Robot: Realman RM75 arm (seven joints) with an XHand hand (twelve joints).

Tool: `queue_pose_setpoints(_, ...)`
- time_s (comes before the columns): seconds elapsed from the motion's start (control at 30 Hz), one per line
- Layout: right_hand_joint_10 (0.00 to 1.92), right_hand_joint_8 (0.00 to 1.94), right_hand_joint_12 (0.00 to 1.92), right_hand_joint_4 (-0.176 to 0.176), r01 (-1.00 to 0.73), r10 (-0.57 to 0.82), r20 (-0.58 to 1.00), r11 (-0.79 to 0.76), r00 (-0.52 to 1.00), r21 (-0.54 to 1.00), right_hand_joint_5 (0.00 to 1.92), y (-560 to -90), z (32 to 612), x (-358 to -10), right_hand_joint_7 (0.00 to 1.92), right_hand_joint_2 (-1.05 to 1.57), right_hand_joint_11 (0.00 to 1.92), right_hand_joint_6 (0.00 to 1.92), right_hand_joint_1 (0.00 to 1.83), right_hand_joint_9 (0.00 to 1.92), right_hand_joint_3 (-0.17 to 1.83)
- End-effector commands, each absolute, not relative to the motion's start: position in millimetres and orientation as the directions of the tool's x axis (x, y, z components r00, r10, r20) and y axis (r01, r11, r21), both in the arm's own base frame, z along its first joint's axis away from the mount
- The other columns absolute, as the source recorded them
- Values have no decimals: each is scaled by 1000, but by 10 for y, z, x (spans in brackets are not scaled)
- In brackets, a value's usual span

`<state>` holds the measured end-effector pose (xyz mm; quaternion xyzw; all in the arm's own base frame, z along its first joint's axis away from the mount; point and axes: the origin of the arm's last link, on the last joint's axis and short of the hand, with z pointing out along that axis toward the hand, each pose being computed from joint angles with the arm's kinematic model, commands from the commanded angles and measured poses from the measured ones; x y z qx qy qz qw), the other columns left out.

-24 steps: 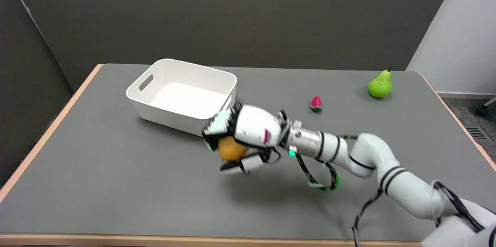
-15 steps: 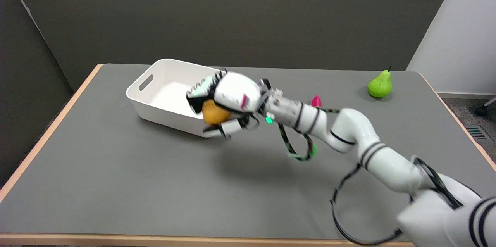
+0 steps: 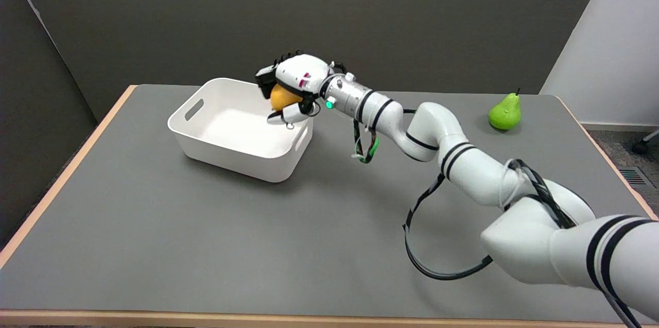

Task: Place the lemon into the white container.

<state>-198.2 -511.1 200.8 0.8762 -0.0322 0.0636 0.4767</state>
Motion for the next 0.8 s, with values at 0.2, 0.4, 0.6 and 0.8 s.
queue_pose_setpoints(0.2, 298, -1, 944, 77, -462, -145, 439, -328, 887, 824, -1, -5157, 2268, -1978, -1, 533, -1, 94, 341, -1, 930)
queue_pose_setpoints(0.4, 267, -1, 931, 71, -433, -98, 436, -429, 895, 793, -1, -4906, 2164, -1818, -1, 541, -1, 89, 338, -1, 935)
queue_pose_setpoints(0.6, 299, -1, 951, 80, -436, -52, 461, -435, 886, 788, -1, -4681, 2341, -1773, -1, 523, -1, 148, 330, -1, 911)
queue_pose_setpoints(0.8, 315, 76, 877, 77, -546, 68, 595, -324, 801, 772, 11, -4262, 3138, -1827, -1, 554, -1, 161, 336, -1, 950)
